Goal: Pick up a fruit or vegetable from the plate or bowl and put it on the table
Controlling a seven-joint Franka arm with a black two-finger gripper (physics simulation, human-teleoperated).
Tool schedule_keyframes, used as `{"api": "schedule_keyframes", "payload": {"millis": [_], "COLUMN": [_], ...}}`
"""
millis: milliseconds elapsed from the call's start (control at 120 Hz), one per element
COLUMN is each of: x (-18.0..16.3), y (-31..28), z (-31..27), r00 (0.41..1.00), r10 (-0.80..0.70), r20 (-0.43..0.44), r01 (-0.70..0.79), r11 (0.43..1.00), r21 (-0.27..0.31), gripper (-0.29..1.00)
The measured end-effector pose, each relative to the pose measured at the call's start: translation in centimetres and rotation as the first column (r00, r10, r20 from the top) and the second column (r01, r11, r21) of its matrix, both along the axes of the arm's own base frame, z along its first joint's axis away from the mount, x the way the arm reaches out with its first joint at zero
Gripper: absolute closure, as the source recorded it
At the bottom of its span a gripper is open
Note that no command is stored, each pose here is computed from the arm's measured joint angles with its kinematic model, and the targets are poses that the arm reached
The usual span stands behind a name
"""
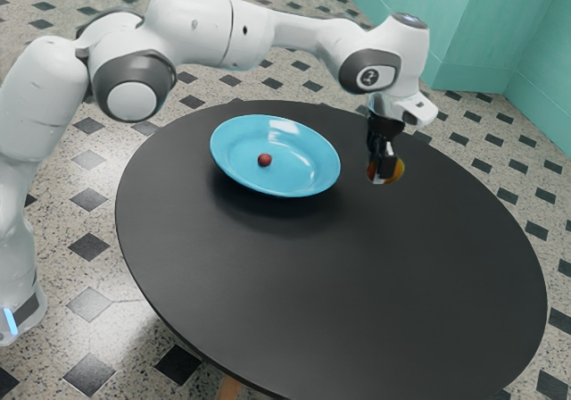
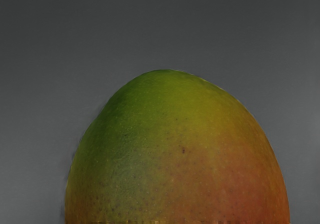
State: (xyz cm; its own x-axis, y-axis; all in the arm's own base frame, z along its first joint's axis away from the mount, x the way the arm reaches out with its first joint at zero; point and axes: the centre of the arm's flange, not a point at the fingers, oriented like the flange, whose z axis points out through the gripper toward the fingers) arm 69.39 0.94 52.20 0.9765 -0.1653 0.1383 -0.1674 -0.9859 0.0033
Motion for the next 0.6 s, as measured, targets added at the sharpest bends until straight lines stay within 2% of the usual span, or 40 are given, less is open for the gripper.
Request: {"api": "schedule_keyframes", "payload": {"millis": [133,433,508,600], "x": [1.3,2.2,2.3,2.3], "y": [-2.2,-3.2,-3.5,-3.6], "z": [-1.3,-1.9,-1.9,-1.9], "r00": [0.999,0.994,0.993,0.991], "r10": [-0.052,-0.096,-0.107,-0.118], "r20": [0.007,0.047,0.054,0.059], "r01": [0.052,0.096,0.108,0.119], "r11": [0.999,0.995,0.994,0.993], "r21": [-0.007,-0.003,-0.011,-0.021], "gripper": [0.50,0.49,0.32,0.17]}}
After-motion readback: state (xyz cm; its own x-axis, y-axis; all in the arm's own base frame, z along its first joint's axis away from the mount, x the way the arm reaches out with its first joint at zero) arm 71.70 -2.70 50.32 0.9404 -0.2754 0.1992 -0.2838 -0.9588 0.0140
